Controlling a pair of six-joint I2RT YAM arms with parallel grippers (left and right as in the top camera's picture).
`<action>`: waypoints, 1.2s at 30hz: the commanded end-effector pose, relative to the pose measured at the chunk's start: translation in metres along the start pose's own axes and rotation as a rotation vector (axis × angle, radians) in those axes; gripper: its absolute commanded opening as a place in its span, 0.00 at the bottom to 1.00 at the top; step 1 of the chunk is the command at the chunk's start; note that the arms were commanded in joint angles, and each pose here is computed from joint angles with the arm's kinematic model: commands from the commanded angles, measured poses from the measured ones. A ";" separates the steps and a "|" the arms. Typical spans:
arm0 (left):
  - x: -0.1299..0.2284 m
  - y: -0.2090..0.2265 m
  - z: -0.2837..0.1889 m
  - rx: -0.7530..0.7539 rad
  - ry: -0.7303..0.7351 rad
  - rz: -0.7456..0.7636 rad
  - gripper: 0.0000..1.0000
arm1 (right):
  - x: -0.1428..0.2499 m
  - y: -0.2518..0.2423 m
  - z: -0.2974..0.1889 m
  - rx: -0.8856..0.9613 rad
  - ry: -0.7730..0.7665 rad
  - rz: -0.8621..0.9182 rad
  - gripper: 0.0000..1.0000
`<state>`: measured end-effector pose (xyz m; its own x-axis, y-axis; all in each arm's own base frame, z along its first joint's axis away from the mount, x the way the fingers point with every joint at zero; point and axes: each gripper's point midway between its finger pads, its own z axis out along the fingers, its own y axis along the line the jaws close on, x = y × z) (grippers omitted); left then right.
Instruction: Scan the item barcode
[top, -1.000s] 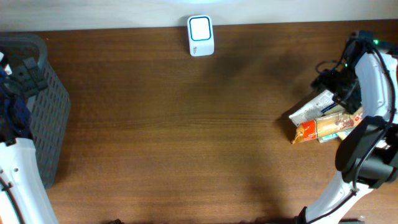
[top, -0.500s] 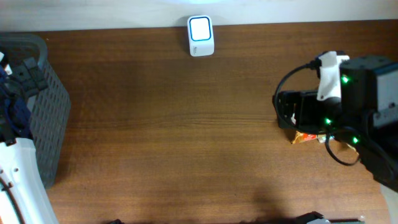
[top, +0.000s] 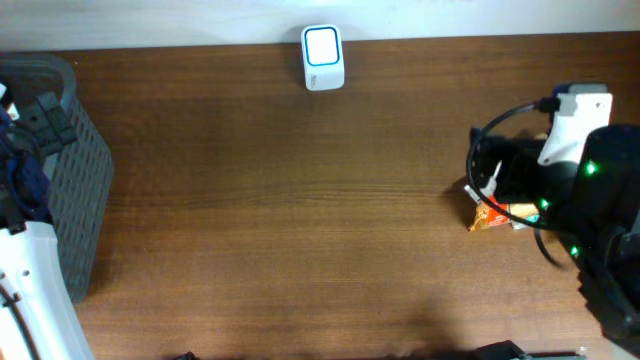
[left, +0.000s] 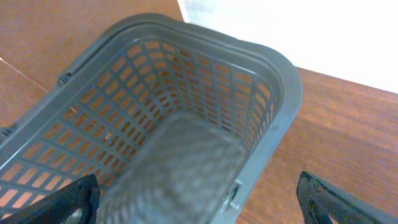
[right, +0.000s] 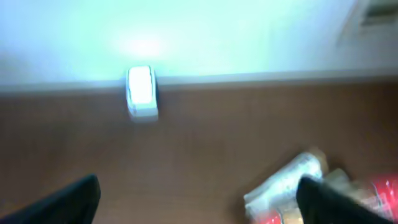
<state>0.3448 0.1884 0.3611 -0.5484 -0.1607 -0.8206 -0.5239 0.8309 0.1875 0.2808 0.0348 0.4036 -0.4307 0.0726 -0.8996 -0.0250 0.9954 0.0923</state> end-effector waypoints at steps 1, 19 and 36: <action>-0.002 0.002 -0.001 -0.006 -0.005 0.010 0.99 | 0.027 -0.014 0.003 -0.012 -0.107 -0.055 0.99; -0.002 0.002 -0.001 -0.006 -0.005 0.010 0.99 | 0.220 -0.046 0.066 -0.004 -0.434 -0.035 0.99; -0.002 0.002 -0.001 -0.006 -0.005 0.010 0.99 | 0.236 -0.049 0.072 0.006 -0.366 -0.033 0.98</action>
<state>0.3455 0.1885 0.3601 -0.5505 -0.1613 -0.8191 -0.5231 0.8313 0.1879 0.2460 0.0086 0.1582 -0.0796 0.0642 -0.9948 -0.0279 0.9974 0.0666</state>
